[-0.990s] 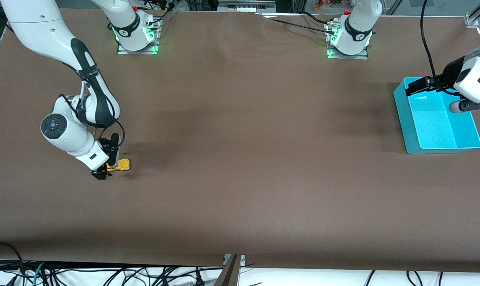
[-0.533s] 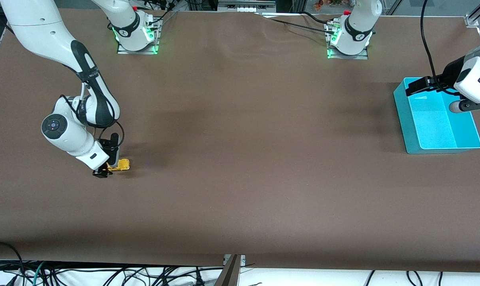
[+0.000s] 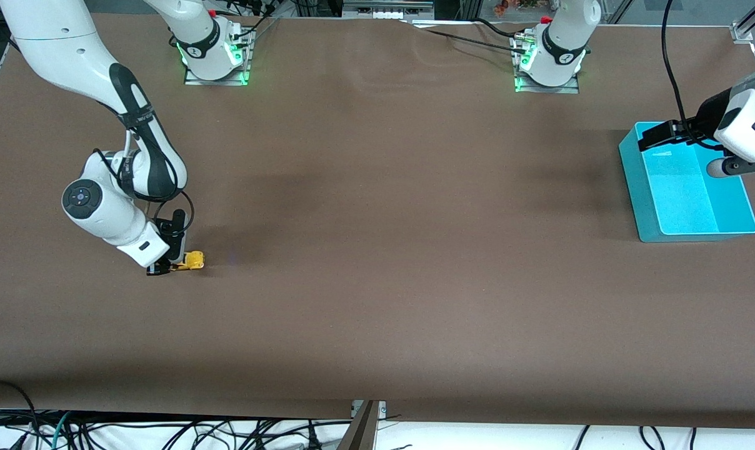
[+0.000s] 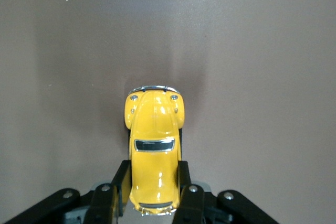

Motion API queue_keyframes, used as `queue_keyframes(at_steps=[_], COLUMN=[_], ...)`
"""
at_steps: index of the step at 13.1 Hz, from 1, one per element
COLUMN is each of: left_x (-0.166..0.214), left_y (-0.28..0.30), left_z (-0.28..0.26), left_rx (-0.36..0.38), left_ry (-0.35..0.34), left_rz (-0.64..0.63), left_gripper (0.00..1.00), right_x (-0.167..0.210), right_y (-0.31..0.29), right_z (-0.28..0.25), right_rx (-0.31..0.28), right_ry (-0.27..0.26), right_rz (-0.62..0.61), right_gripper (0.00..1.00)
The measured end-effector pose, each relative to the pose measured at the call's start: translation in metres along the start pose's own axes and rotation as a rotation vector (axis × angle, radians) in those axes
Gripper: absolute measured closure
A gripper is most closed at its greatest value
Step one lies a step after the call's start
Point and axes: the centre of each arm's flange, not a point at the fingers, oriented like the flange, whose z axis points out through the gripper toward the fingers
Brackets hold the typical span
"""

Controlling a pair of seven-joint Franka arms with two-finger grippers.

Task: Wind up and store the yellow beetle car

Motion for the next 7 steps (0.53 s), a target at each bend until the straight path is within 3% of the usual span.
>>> queue_keyframes(at_steps=[3,7], left_x=[0.000,0.000], left_y=[-0.001,-0.005], left_z=[-0.002,-0.010], left_rx=[-0.011,-0.022], left_ry=[0.002,0.017], left_rz=[-0.003,-0.011], left_gripper=[0.00,0.00], right_x=[-0.019,-0.080], right_y=[-0.002,-0.009], right_z=[0.001,0.003], right_rx=[0.005,0.007], right_ry=[0.000,-0.008], right_rz=[0.034,0.039], right_gripper=[0.61,0.61])
